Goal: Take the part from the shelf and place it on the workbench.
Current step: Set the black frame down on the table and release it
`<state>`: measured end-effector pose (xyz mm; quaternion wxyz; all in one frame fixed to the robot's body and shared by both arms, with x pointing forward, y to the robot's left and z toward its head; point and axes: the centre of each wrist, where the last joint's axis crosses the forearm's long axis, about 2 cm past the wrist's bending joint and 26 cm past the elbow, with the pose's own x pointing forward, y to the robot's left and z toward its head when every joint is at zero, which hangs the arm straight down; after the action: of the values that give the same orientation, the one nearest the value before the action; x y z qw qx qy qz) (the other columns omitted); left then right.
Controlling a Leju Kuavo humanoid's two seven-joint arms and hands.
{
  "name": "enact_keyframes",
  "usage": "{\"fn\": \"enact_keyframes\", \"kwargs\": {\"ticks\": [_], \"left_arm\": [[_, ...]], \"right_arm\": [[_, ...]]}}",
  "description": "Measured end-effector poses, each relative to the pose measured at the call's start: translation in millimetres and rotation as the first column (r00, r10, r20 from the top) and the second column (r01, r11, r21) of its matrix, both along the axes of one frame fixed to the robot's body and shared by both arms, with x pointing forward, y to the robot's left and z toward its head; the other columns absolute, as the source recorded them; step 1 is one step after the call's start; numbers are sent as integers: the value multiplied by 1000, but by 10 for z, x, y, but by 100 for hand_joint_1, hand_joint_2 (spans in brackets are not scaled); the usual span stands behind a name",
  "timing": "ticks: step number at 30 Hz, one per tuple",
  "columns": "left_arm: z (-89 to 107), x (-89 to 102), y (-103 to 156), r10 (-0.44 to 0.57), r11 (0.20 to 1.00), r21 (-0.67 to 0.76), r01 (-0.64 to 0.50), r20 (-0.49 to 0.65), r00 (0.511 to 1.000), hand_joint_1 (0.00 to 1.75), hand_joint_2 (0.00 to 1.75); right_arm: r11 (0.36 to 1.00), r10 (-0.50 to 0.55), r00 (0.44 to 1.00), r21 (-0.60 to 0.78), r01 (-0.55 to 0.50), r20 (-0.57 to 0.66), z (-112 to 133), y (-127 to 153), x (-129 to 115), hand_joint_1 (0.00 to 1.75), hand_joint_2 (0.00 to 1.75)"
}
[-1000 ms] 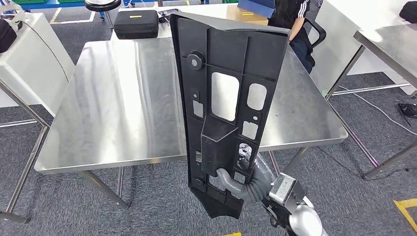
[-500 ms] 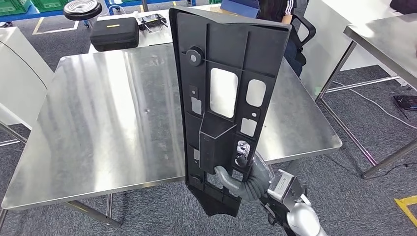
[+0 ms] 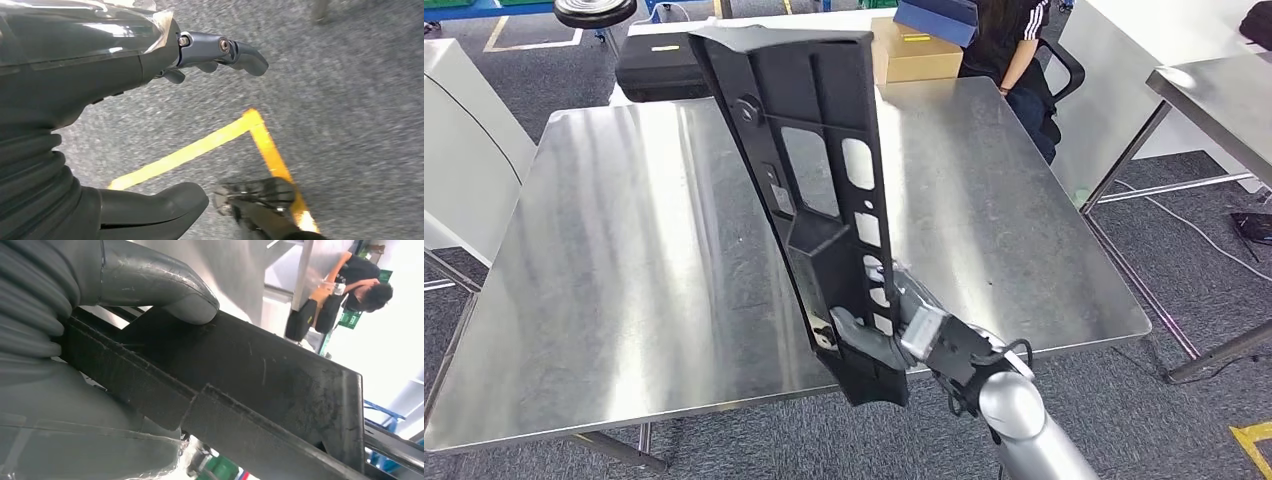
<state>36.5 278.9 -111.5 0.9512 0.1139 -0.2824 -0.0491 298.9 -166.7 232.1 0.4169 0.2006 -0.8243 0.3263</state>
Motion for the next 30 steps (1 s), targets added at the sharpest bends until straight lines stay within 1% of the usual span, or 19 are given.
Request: {"fn": "enact_keyframes", "kwargs": {"ticks": [3, 7, 10, 17, 21, 24, 26, 28, 30], "left_arm": [[7, 61, -22, -2, 1000, -9, 2, 17, 1000, 0, 175], [10, 85, -29, -5, 1000, -15, 5, 25, 1000, 0, 175], [12, 103, -31, -8, 1000, -20, 8, 29, 1000, 0, 175], [13, 116, -33, -7, 999, -35, 8, 18, 1000, 0, 175], [13, 112, -50, 4, 999, -40, -4, 10, 1000, 0, 175], [12, 107, -53, 10, 999, -40, -9, 6, 1000, 0, 175], [13, 108, -60, 11, 999, -39, -11, 6, 1000, 0, 175], [13, 108, -63, 12, 999, -34, -12, 5, 1000, 0, 175], [13, 108, -63, 12, 1000, -28, -12, 5, 1000, 0, 175]], "right_arm": [[1000, 4, 1000, -14, -3, 16, 95, 133, 138, 175, 175], [1000, 10, 1000, -25, -10, 20, 153, 245, 220, 175, 175], [999, 0, 999, -51, 1, 32, 254, 388, 353, 175, 175], [987, -54, 997, -150, 62, 61, 464, 705, 666, 175, 175], [963, -119, 992, -236, 127, 51, 539, 801, 852, 175, 175], [922, -202, 977, -324, 212, 66, 585, 854, 1025, 175, 175], [878, -264, 960, -388, 280, 95, 604, 875, 1135, 175, 175], [818, -322, 936, -456, 351, 142, 614, 885, 1230, 175, 175], [730, -366, 903, -533, 428, 224, 623, 888, 1305, 175, 175]]}}
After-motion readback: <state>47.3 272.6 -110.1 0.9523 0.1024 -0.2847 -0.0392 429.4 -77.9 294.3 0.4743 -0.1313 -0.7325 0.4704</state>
